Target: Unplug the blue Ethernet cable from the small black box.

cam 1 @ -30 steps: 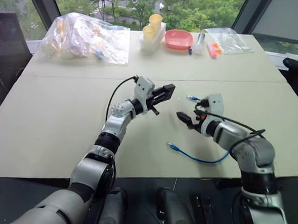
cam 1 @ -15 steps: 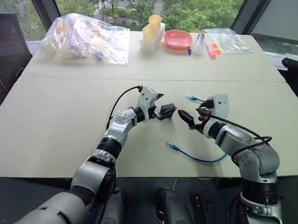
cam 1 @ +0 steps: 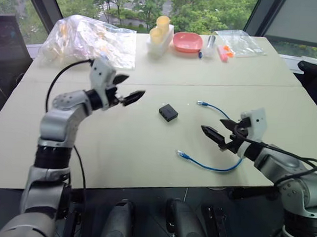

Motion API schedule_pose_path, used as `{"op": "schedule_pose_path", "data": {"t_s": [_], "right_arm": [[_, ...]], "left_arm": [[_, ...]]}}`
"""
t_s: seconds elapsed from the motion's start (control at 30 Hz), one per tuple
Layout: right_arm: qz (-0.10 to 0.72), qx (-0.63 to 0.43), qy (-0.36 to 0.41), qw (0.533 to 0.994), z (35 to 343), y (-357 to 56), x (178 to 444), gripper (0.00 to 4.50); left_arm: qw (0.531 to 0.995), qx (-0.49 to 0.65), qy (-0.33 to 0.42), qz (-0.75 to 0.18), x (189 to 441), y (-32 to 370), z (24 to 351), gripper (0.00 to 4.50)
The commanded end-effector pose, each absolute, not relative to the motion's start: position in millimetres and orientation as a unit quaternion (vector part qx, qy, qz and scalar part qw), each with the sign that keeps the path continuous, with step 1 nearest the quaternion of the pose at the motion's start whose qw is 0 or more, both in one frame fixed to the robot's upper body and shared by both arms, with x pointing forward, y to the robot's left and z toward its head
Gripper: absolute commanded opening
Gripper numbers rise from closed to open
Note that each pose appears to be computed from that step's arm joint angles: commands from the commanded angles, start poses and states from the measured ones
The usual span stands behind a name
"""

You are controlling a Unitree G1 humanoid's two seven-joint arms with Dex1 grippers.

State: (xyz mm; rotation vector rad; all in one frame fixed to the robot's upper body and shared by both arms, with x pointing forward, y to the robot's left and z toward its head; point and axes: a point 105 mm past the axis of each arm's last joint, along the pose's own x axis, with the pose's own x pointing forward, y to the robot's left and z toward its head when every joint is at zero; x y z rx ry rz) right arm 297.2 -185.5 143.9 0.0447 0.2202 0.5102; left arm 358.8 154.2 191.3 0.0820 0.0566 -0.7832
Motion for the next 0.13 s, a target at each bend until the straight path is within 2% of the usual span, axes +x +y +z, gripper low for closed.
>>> {"op": "schedule_pose_path", "data": {"t_s": [0.03,0.13], "right_arm": [[0.246,0.002,0.076,0.966,155,-189,295,4.50],[0.240,-0.010,0.071,0.968,154,-191,294,4.50]], "left_arm": [[0.923,0.018,0.046,-0.381,339,167,191,4.48],[0.926,0.012,0.064,-0.371,324,175,178,4.48]]}}
